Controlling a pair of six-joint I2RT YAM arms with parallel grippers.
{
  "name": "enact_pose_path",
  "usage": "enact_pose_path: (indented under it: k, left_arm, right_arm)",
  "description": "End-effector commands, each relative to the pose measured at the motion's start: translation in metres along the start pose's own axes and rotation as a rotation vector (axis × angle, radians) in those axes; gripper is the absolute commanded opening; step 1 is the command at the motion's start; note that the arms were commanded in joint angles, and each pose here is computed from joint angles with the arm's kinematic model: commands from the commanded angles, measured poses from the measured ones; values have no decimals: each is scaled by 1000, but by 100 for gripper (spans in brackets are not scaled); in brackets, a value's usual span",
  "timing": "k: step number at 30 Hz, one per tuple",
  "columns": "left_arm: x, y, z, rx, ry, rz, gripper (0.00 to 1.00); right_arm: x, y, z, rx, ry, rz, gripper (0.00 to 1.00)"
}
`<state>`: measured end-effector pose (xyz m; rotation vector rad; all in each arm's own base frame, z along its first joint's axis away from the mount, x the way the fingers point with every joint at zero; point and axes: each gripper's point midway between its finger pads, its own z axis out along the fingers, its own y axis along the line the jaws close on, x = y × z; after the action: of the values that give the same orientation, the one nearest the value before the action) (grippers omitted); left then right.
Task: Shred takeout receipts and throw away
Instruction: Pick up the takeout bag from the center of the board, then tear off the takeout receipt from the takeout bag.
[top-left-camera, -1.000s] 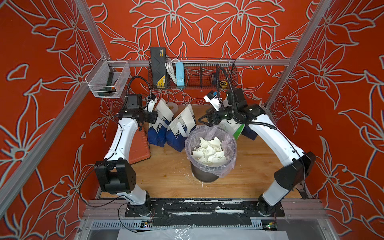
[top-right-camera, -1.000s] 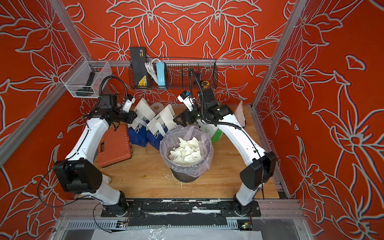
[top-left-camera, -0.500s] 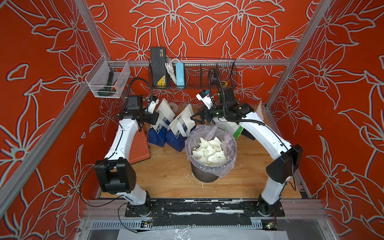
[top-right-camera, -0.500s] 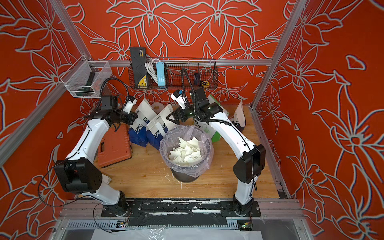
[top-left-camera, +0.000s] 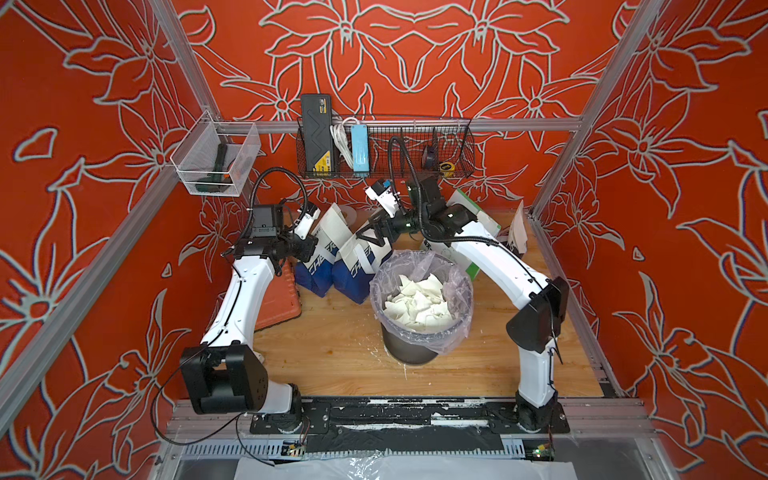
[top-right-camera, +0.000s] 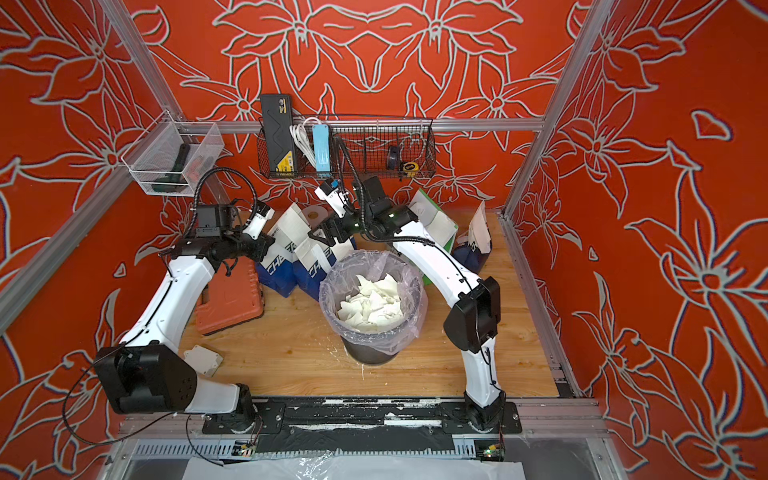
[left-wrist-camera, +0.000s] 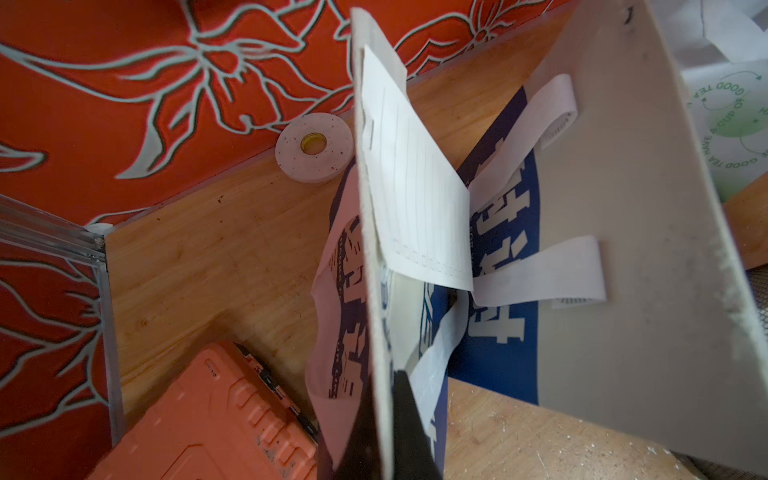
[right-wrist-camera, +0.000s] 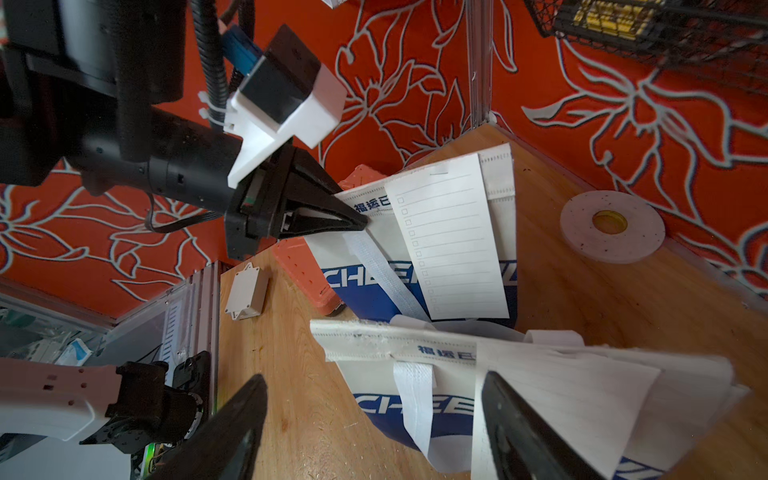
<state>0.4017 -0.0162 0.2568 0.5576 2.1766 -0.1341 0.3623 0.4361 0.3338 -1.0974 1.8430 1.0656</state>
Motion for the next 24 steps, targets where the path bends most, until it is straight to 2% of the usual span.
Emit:
enact_pose_path:
  k: [1,14,24]
  left_arm:
    - [-15,-2,-13,-15,-83,77,0]
    - [-17,-12,-12,17,-147,134,0]
    - [-13,-16,-11,25,-167,160,0]
  right_arm:
    - [-8,3,14,3,-18,-48,80]
    - [-14,-17,60,27,-54,-117,71]
    - [-9,-37,85,61,-45,-136,70]
